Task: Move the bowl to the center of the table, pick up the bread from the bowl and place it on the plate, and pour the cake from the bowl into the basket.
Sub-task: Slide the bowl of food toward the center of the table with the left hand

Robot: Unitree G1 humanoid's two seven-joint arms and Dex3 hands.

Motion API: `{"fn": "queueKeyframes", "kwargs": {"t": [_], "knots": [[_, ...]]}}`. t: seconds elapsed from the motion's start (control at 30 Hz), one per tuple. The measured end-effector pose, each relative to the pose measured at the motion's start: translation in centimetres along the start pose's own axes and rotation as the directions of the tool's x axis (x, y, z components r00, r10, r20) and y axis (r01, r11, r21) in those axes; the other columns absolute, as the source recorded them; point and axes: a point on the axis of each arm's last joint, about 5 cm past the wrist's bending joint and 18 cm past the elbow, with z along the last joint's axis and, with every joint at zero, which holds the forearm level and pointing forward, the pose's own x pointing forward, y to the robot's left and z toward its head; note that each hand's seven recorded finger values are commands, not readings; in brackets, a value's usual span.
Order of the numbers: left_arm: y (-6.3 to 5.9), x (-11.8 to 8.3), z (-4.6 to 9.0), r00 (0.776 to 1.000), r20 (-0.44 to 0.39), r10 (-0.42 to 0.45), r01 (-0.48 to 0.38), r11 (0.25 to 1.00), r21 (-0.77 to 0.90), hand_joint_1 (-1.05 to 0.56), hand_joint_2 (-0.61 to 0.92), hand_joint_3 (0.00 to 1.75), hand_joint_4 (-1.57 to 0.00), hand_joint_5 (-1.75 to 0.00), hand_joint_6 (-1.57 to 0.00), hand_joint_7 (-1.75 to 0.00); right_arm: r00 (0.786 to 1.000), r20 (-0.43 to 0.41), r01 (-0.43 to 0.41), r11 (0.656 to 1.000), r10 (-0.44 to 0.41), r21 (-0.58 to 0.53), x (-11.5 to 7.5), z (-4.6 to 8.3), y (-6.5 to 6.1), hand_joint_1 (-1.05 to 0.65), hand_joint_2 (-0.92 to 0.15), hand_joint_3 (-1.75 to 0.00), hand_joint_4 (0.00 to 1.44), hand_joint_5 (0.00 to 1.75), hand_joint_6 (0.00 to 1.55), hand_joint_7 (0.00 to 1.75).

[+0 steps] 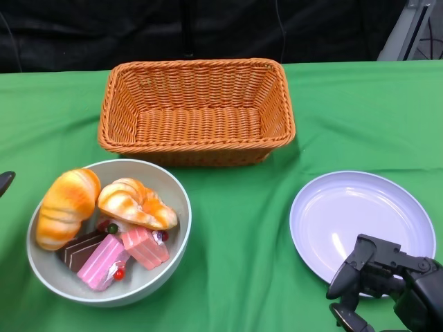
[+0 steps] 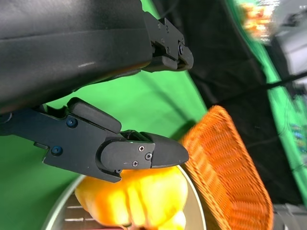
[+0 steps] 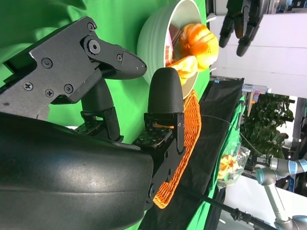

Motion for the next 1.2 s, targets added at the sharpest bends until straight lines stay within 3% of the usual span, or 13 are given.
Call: {"fn": "queueKeyframes", "kwargs": {"t": [0.3, 0.57, 0.87, 1.2], "knots": [[0.5, 1.3, -0.1, 0.984, -0.165, -0.061, 0.034, 0.986, -0.166, -0.68, 0.92, 0.36, 0.00, 0.00, 0.00, 0.00, 1.000, 0.000, -0.004, 1.000, 0.004, 0.002, 0.0, -0.2, 0.1, -0.14, -0.51, -0.92, 0.65, 1.64, 0.61, 1.40], [1.6, 2.3, 1.0, 0.936, -0.303, -0.180, 0.083, 0.948, -0.306, -0.70, 0.92, 0.32, 0.00, 0.00, 0.00, 0.00, 1.000, -0.004, -0.006, 1.000, 0.006, 0.006, 0.0, -0.7, 0.1, -0.12, -0.52, -0.91, 0.65, 1.65, 0.62, 1.40], [1.2, 3.0, -0.3, 0.853, -0.392, -0.346, 0.158, 0.885, -0.438, -0.77, 0.92, 0.48, 0.00, 0.00, 0.00, 0.00, 1.000, -0.004, -0.013, 1.000, 0.013, 0.010, 0.0, -0.9, 0.2, -0.10, -0.51, -0.94, 0.66, 1.64, 0.62, 1.41], [1.2, 2.9, -0.7, 0.801, -0.418, -0.428, 0.176, 0.836, -0.519, -0.74, 0.92, 0.50, 0.00, 0.00, 0.00, 0.00, 1.000, -0.003, -0.015, 1.000, 0.015, 0.008, 0.0, -1.0, 0.2, -0.12, -0.50, -0.95, 0.66, 1.64, 0.61, 1.42]]}}
